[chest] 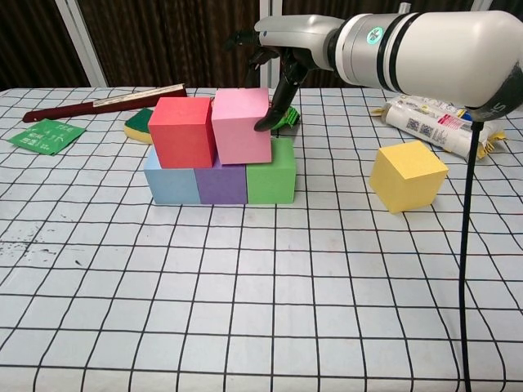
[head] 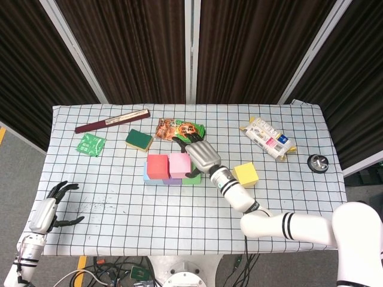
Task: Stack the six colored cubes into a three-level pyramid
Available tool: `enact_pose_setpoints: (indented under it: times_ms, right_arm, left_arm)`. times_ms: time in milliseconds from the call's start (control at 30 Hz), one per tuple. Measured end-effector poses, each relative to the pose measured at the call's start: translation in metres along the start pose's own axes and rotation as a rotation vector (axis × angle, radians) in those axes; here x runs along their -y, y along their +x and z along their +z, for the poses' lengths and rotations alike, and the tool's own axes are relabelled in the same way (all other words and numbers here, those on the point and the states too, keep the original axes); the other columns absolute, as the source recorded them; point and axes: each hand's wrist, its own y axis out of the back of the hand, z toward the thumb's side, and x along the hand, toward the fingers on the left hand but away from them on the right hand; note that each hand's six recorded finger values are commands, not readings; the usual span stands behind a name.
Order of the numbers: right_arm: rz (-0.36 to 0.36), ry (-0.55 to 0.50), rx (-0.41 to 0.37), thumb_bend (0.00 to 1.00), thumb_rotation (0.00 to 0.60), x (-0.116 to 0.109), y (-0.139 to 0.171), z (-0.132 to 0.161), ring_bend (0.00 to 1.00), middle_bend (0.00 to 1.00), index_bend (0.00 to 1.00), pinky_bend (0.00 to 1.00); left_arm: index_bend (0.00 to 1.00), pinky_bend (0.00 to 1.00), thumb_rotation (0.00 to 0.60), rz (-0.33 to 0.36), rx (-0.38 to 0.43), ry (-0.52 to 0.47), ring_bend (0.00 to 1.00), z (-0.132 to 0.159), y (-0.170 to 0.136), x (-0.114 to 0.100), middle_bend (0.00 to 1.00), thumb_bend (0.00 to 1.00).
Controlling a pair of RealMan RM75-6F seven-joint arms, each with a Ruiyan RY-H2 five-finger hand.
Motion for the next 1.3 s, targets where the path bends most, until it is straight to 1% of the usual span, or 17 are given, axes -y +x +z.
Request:
enact_pose_setpoints:
  times_ms: [233,567,1300]
  right_arm:
    - [-0.002,-0.018,0.006,0.14,0.600,0.0006,-0.0002,-0.0037,0.02,0.44,0.00,0.00]
    - [-0.001,-0.038,-0.007,0.14,0.600,0.0009,0.0001,-0.0051,0.02,0.44,0.00,0.00]
    - [0.006,-0.029,-0.026,0.14,0.600,0.0041,-0.0025,-0.0039,0.02,0.44,0.00,0.00]
  left_arm:
    - [0.19,0.09,0.600,-0.005,-0.001,0.001,0.06,-0.0004,0.0002,0.0013,0.22,0.00]
    - [0.19,0.09,0.600,-0.021,-0.002,0.005,0.06,-0.0001,-0.0005,0.0050,0.22,0.00]
    - [0.19,0.09,0.600,-0.034,0.001,0.009,0.06,0.0015,0.0001,0.0078,0.22,0.00]
